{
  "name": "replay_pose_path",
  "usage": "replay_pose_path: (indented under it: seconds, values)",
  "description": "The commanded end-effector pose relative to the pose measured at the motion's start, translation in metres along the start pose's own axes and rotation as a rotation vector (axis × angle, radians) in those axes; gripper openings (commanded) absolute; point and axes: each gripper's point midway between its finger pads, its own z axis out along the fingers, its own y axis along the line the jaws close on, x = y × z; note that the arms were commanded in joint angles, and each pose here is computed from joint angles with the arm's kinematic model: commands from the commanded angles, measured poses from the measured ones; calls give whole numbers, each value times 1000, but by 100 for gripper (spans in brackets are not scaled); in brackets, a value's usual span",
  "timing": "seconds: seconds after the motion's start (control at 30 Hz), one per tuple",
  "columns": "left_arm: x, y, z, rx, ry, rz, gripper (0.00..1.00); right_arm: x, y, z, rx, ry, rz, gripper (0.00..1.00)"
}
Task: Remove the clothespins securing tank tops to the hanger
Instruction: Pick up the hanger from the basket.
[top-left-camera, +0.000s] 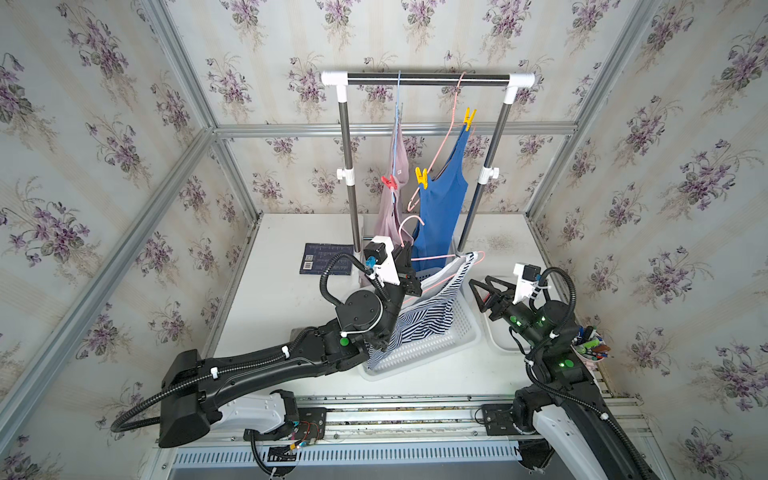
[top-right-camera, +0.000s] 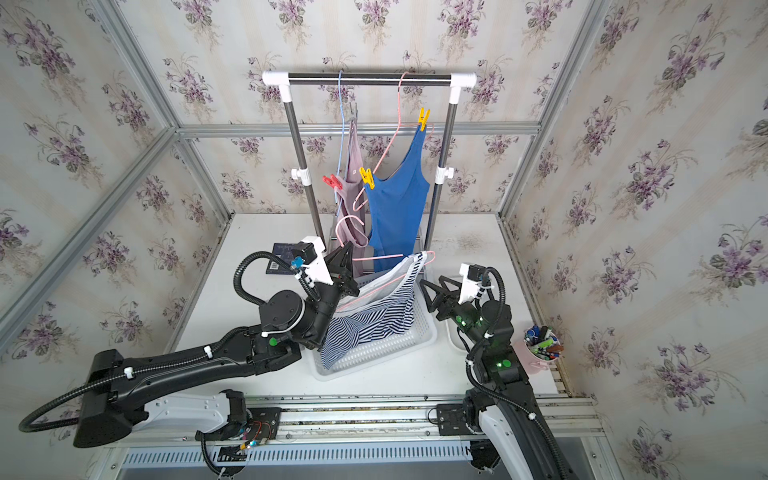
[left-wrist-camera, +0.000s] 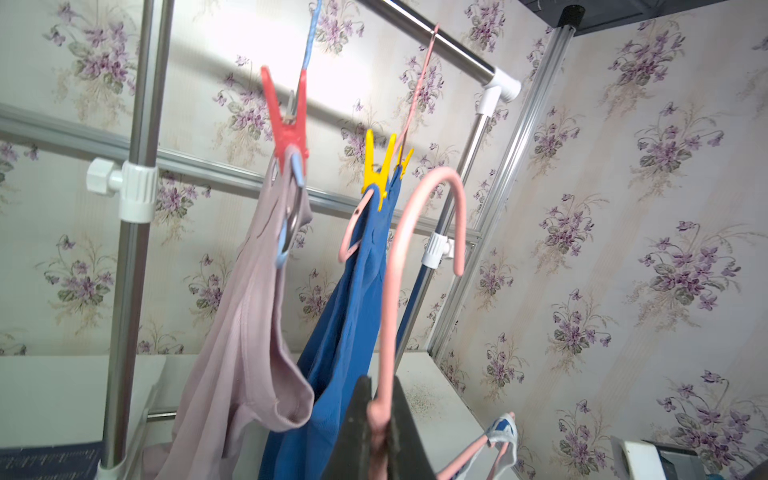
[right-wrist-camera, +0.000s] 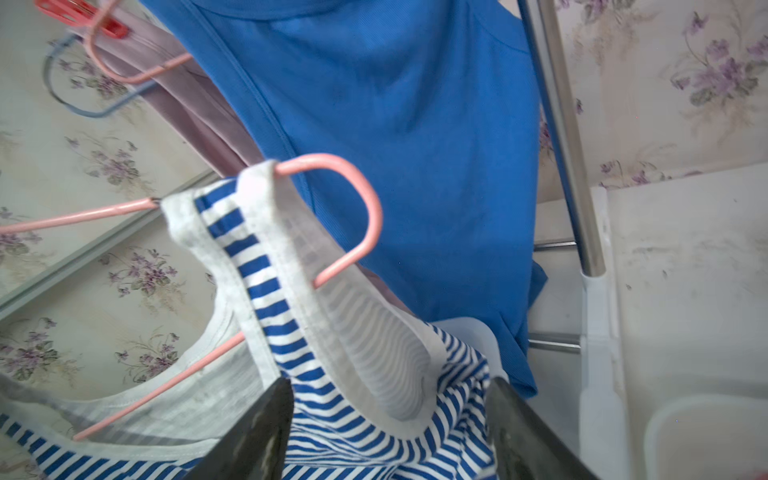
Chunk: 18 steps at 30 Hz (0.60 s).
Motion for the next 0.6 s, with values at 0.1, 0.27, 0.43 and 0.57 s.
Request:
replay_pose_path:
  seconds: [0.1,0.27,0.43,0.57]
  values:
    - [-8,-8,4,11,89,167,0,-39,38,-17,-118,-176,-104,72]
    - [-21,-15,7,23,118,188,0,-55,59,-22,-200,-213,-108,73]
    - [-29,-15,6,30,104,150,0,-59,68,-12,-233,-185,-101,72]
    - [-29,-15,5,36,80,97,0,-61,75,-8,-255,-188,-101,71]
